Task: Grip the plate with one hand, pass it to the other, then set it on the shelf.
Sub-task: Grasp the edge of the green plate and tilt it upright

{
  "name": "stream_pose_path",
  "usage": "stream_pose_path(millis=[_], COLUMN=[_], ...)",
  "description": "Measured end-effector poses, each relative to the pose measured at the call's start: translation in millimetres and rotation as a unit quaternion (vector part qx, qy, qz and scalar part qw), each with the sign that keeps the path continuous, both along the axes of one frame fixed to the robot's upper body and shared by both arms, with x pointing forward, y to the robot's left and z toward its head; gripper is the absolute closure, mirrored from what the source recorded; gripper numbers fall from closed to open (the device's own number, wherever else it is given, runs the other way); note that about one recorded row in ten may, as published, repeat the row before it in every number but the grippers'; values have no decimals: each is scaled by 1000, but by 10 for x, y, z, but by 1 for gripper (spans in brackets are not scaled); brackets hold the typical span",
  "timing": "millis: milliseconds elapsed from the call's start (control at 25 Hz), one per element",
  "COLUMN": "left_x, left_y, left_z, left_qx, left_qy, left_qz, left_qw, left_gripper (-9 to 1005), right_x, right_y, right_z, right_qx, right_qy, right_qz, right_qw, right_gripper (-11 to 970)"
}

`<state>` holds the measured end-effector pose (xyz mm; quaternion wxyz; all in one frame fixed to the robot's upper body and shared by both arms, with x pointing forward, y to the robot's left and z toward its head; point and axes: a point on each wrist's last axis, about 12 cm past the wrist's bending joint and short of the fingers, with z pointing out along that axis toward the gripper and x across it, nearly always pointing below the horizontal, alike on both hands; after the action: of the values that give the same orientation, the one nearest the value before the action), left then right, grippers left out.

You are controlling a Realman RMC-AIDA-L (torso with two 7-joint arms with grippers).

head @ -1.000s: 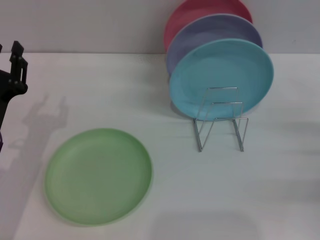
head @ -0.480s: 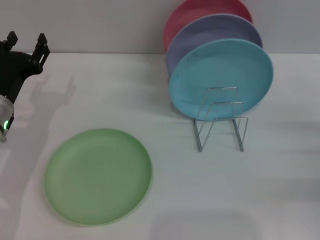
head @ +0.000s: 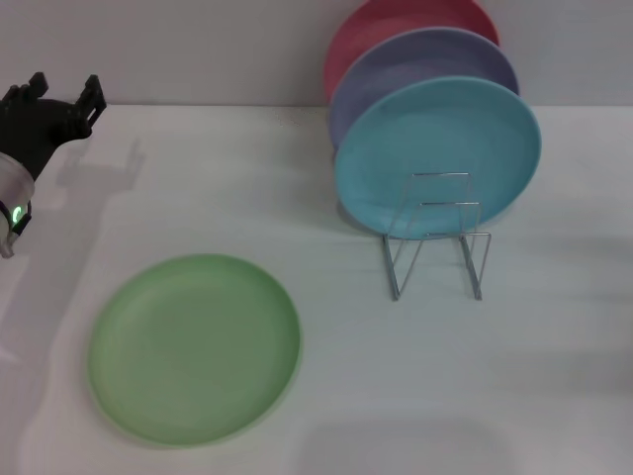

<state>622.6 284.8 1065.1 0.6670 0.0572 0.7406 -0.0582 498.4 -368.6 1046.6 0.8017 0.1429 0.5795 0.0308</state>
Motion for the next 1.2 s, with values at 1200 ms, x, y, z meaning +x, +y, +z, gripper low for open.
stream_pose_path(millis=[1200], left_x=[-589], left_y=[-96], left_z=[1057], left_qx=[37], left_qy=[79], left_qz=[3], left_qw=[996], left_gripper=[302], right_x=[128], right_y=[108], right_z=[50], right_qx=[-5], right_qy=[-6], right_qz=[25], right_qw=[1000], right_gripper=[352])
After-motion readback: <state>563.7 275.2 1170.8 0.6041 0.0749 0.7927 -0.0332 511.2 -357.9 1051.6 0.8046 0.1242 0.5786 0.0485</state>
